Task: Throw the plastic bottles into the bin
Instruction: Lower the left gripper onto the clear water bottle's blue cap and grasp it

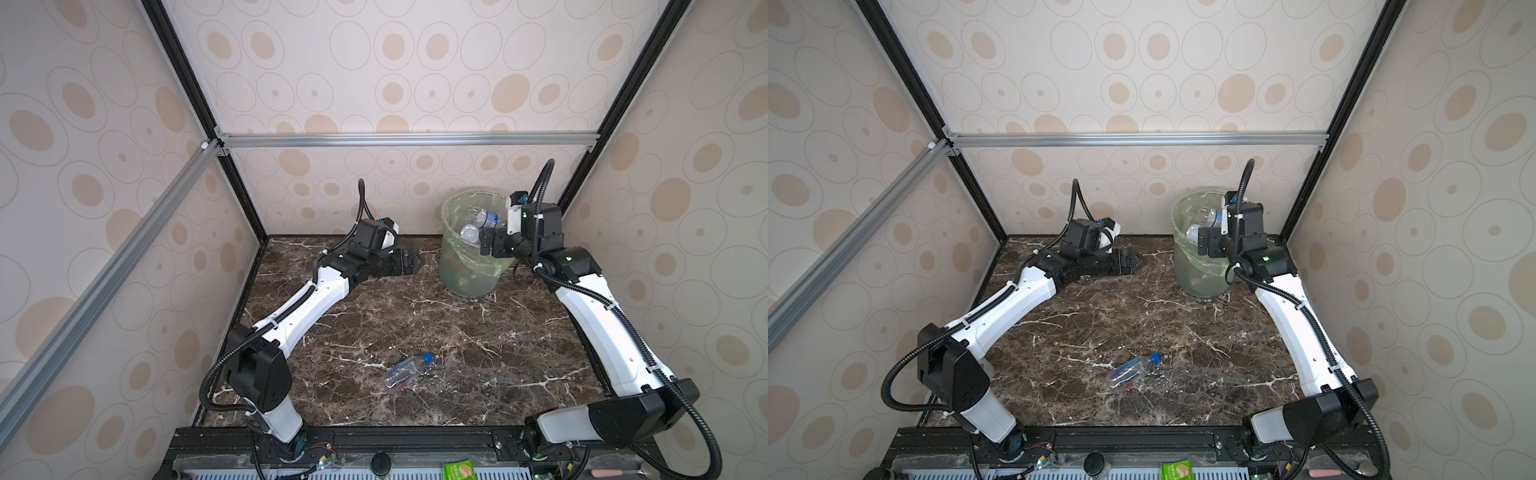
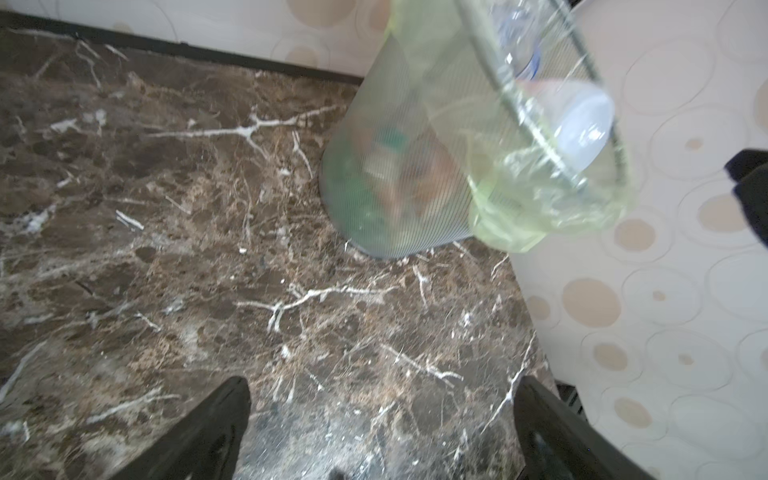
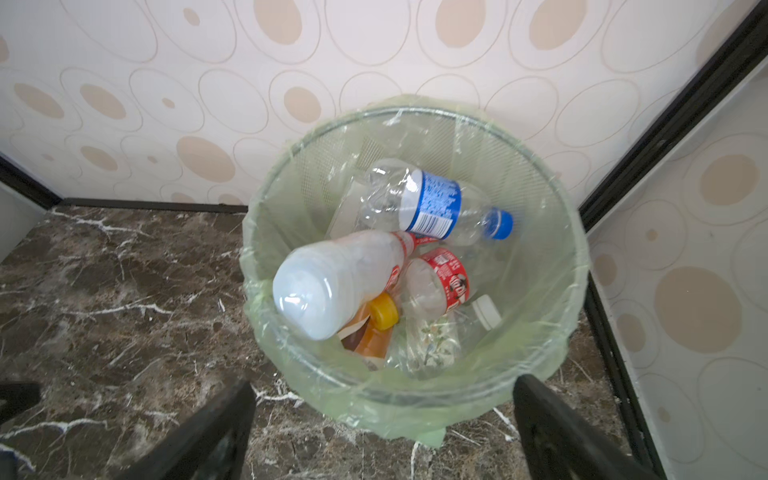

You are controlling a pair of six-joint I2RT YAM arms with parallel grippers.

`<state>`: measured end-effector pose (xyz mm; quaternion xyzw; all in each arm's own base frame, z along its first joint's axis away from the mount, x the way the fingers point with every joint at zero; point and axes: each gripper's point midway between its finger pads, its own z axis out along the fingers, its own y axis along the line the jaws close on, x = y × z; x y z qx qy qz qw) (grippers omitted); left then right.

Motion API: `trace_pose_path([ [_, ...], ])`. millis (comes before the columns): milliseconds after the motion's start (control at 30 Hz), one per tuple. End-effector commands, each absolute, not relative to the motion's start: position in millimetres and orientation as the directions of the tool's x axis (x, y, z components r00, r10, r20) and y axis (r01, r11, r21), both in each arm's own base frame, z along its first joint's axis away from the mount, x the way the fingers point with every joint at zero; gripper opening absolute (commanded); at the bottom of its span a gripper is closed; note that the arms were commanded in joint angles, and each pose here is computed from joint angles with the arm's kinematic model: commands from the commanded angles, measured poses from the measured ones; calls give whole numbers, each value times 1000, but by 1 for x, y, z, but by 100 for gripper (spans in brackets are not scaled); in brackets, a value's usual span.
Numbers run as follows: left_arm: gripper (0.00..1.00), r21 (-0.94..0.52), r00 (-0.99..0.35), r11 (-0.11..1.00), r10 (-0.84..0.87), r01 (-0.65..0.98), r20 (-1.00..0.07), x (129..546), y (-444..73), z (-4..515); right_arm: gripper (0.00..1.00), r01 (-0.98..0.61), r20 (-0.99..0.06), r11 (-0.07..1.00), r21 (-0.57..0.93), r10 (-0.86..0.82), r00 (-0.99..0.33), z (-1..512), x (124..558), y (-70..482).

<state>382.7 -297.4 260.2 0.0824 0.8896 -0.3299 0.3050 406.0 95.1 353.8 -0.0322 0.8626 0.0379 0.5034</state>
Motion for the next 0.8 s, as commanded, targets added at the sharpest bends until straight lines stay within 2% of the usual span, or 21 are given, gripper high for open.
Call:
trace_pose_path([
  [0, 99, -449, -814, 799, 85, 400, -574, 353, -296, 243, 100, -155, -879, 985, 74, -9, -476, 358, 386, 115],
  [267, 99, -351, -834, 815, 265, 462, -483, 297, -293, 192, 100, -178, -843, 982, 67, -39, -537, 312, 357, 129],
  [767, 99, -110, -742, 765, 564, 635, -363, 210, -298, 112, 100, -147, -833, 985, 90, -7, -553, 296, 315, 109],
])
